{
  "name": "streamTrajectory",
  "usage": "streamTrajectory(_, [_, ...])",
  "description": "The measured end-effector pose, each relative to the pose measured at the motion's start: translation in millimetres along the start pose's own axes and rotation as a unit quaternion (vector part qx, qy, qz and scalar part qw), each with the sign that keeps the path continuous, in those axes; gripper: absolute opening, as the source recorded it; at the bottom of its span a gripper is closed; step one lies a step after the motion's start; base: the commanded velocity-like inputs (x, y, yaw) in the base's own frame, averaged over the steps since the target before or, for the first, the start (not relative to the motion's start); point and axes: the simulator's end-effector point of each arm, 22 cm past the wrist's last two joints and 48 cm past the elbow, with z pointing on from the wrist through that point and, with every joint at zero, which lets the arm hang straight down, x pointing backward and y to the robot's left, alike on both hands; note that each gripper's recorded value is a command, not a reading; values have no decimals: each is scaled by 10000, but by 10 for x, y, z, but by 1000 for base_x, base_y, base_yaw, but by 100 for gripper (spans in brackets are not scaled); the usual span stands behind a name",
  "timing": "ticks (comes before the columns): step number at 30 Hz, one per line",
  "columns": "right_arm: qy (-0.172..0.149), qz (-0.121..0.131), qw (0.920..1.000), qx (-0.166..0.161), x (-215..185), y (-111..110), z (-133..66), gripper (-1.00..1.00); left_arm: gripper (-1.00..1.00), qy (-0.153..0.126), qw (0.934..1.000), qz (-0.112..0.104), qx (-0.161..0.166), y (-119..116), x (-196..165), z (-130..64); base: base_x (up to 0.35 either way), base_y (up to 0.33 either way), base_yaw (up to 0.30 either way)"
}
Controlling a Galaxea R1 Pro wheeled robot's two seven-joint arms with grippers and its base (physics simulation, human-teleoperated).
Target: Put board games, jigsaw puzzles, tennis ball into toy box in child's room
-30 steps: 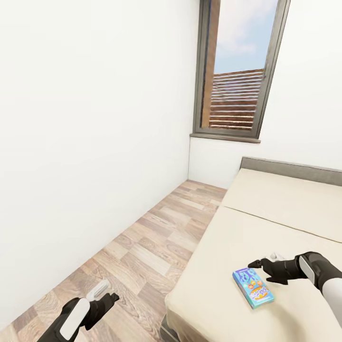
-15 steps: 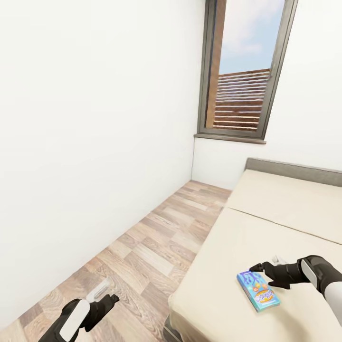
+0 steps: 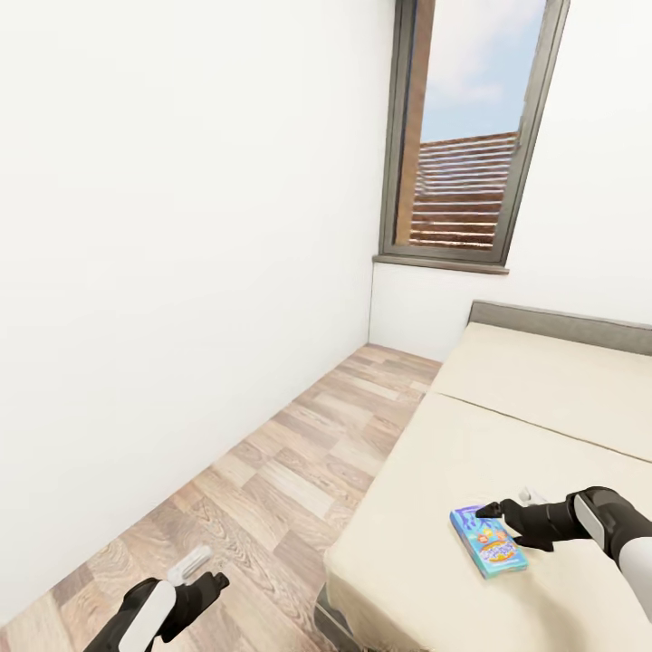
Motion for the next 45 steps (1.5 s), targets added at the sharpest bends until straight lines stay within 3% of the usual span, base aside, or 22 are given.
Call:
streamTrajectory(10, [-20, -20, 10000, -3, -10, 15, -24, 100, 100, -35, 10000, 1, 18, 1, -30, -20, -19, 0, 188])
streamTrajectory(25, [-24, -28, 10000, -5, -13, 22, -25, 100, 100, -37, 10000, -5, -3, 7, -30, -22, -43, -9, 39])
streamTrajectory(45, [-26, -36, 10000, 1, -15, 20, -28, 100, 100, -42, 10000, -4, -10, 17, -37, -24, -2, 0, 281])
